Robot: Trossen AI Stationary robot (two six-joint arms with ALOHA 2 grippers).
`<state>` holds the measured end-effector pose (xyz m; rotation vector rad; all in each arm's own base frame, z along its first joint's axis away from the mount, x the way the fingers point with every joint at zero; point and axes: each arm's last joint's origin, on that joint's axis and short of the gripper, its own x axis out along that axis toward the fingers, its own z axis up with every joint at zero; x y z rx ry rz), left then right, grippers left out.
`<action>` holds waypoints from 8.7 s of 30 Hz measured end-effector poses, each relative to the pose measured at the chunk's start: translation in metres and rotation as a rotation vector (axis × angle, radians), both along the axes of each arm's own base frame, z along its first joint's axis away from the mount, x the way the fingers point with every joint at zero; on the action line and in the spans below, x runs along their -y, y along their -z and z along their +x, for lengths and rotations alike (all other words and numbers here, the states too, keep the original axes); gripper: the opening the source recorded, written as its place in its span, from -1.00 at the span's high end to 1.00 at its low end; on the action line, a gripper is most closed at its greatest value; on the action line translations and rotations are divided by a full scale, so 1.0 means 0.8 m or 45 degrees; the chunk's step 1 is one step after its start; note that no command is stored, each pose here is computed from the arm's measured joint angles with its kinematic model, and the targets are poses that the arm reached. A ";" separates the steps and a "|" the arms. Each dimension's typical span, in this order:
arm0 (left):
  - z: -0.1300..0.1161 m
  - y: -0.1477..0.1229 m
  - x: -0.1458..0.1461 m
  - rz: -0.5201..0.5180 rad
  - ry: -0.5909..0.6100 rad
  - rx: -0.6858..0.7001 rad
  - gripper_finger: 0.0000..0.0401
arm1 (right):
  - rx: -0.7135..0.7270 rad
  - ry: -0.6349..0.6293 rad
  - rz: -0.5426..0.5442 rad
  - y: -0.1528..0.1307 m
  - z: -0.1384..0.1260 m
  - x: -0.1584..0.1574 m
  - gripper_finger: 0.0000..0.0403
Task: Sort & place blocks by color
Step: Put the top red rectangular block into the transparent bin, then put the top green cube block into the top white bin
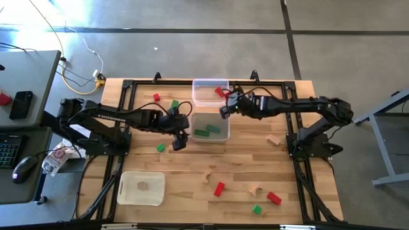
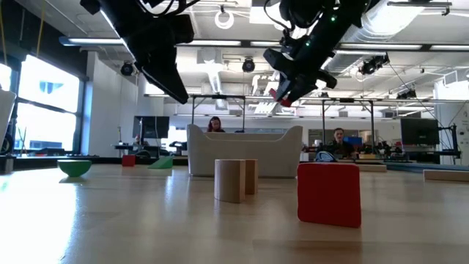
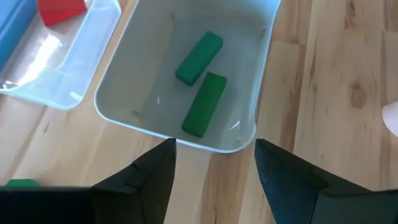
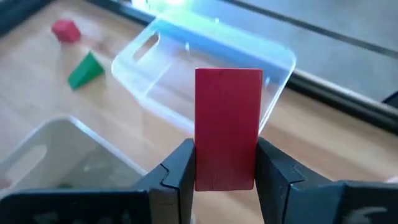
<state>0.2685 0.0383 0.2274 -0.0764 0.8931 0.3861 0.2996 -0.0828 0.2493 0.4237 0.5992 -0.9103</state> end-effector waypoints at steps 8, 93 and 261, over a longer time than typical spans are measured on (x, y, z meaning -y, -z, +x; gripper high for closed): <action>-0.001 0.000 -0.005 0.087 -0.020 -0.025 -0.01 | 0.134 0.017 -0.121 -0.015 0.005 0.031 0.49; -0.038 0.009 -0.061 -0.106 -0.226 -0.216 -0.02 | -0.153 -0.321 0.159 0.000 -0.026 0.039 0.04; 0.081 0.065 -0.089 -0.249 -0.184 -0.060 0.17 | -0.622 0.173 0.487 0.019 -0.129 0.106 0.04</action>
